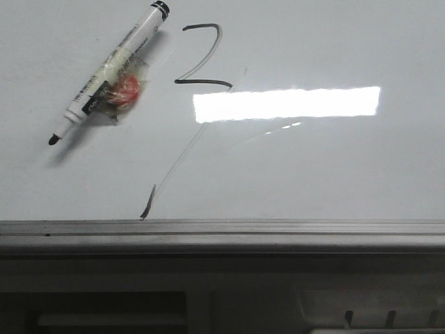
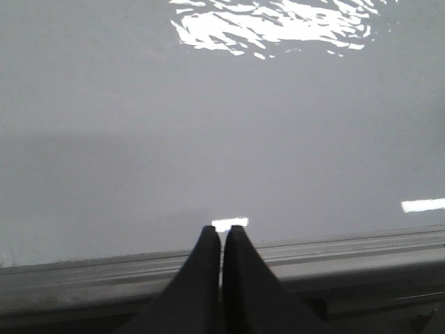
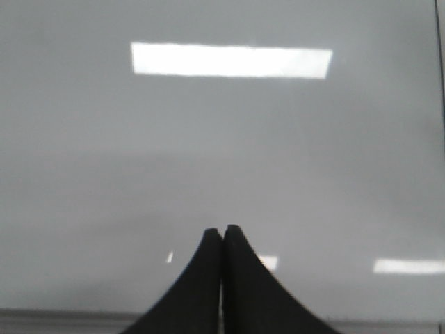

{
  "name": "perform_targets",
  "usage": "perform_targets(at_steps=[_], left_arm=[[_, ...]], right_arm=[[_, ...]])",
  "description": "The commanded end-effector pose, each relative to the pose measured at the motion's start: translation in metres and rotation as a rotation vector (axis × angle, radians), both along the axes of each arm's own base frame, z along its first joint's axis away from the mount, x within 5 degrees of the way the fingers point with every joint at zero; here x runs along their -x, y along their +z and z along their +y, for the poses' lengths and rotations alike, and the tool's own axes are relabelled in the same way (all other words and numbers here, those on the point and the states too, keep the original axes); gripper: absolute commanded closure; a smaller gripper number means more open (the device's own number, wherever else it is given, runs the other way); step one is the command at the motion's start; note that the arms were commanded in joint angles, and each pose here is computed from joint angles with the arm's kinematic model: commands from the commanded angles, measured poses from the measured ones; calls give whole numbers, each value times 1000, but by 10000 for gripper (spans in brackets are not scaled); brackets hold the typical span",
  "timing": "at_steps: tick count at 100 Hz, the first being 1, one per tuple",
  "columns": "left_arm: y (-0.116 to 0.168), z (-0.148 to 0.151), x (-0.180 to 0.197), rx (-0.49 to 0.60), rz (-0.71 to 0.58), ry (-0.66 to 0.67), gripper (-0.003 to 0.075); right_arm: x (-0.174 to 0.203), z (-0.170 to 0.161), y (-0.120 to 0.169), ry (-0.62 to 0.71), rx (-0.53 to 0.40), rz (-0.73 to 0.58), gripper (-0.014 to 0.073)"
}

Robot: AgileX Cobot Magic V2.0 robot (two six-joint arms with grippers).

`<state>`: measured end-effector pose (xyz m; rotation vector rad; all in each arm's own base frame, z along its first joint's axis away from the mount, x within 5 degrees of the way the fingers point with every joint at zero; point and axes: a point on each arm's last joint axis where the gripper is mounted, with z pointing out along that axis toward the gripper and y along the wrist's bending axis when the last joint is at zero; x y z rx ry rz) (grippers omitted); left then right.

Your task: Write number 3 on whiteboard

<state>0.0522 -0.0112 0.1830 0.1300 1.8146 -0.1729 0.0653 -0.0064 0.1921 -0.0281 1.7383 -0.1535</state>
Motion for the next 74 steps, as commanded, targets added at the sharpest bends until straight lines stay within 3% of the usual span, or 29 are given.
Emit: perform_targets(at_steps=[1, 9, 23, 74], left_arm=[[1, 0, 0, 35, -51, 8, 741], [1, 0, 0, 35, -51, 8, 741], [1, 0, 0, 35, -51, 8, 741], [1, 0, 0, 35, -51, 8, 741]], right_arm=[[3, -2, -14, -24, 7, 64, 656], [8, -4, -20, -48, 3, 122, 656], [13, -4, -18, -53, 12, 66, 656], [13, -4, -18, -53, 12, 70, 656]])
